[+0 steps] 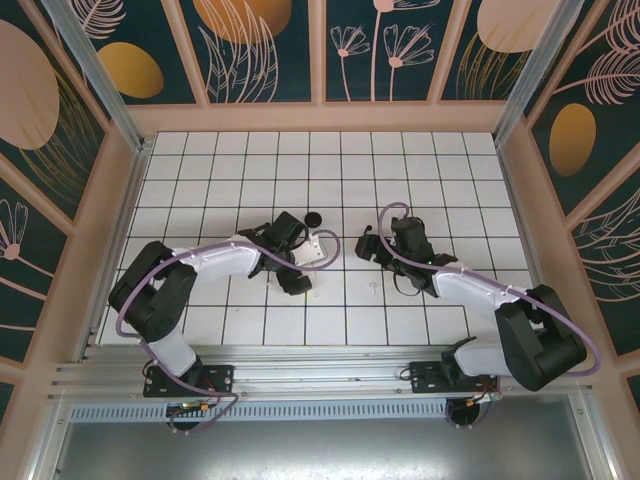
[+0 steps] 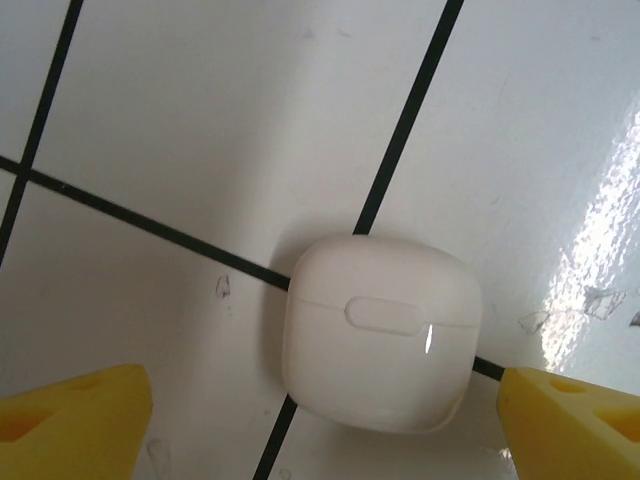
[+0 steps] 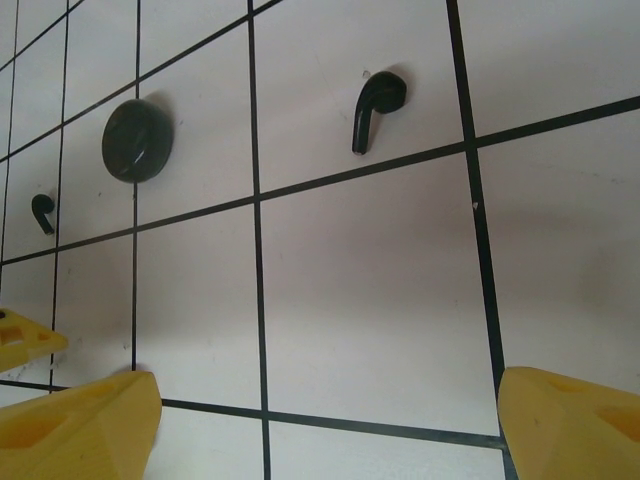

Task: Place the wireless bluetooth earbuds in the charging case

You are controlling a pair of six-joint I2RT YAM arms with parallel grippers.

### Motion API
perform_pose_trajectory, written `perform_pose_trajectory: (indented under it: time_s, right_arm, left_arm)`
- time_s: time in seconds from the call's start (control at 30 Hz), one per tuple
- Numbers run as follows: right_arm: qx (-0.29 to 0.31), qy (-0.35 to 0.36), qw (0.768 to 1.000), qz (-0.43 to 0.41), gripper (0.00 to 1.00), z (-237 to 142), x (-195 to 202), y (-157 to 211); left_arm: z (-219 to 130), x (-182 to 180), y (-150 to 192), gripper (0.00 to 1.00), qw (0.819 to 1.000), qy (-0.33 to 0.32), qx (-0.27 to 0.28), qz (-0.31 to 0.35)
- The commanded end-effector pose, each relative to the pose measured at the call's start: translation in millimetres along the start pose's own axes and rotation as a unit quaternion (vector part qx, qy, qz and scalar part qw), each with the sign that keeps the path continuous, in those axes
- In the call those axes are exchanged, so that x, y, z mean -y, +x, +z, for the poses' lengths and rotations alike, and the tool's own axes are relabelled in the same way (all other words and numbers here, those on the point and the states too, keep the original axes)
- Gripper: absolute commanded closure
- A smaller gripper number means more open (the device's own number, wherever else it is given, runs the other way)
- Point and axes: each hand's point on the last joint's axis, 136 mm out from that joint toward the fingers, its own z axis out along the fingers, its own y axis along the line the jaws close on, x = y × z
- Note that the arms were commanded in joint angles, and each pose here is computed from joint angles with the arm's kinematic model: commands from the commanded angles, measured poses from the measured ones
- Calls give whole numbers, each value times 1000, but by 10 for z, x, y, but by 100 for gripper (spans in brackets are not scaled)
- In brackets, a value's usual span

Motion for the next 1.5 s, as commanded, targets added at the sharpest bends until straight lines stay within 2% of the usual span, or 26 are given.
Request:
perform_pose_trajectory:
  time_s: [0.0,0.2,0.3,0.4,0.67,0.8,1.03,1.2,1.47]
  right_arm:
    - [7,-12,1000,7,12,-19,-53,-6]
    - [15,-17,1000,10,12,-39,-87,-51]
    - [13,-20,1000,8,15,-34,-117,-65]
    - [9,-20,1000,8,19,-19,-132,-71]
    - [10,-39,999,23,20,-45,-215,-92]
    - [11,-56,998,28,22,-100,-282,-98]
    - [18,-77,996,38,23,-203,-345,-105]
    - [8,-102,993,51,25,-217,-397,-40]
    - [6,-181,983,26,29,-434,-869,-113]
  left_arm:
    - [68,74,-30,12,1000,22,-6,17]
    - [118,128,-39,16,999,35,4,12]
    - [110,143,-89,20,999,41,16,9]
    - [78,147,-134,28,999,42,25,10]
    - [71,211,-28,53,999,44,25,15]
    - [-28,171,-98,55,998,26,53,10]
    - [-178,107,-213,66,996,2,87,0]
    - [-324,55,-309,68,993,-16,119,-18]
    - [-702,-28,-637,69,976,-39,211,-47]
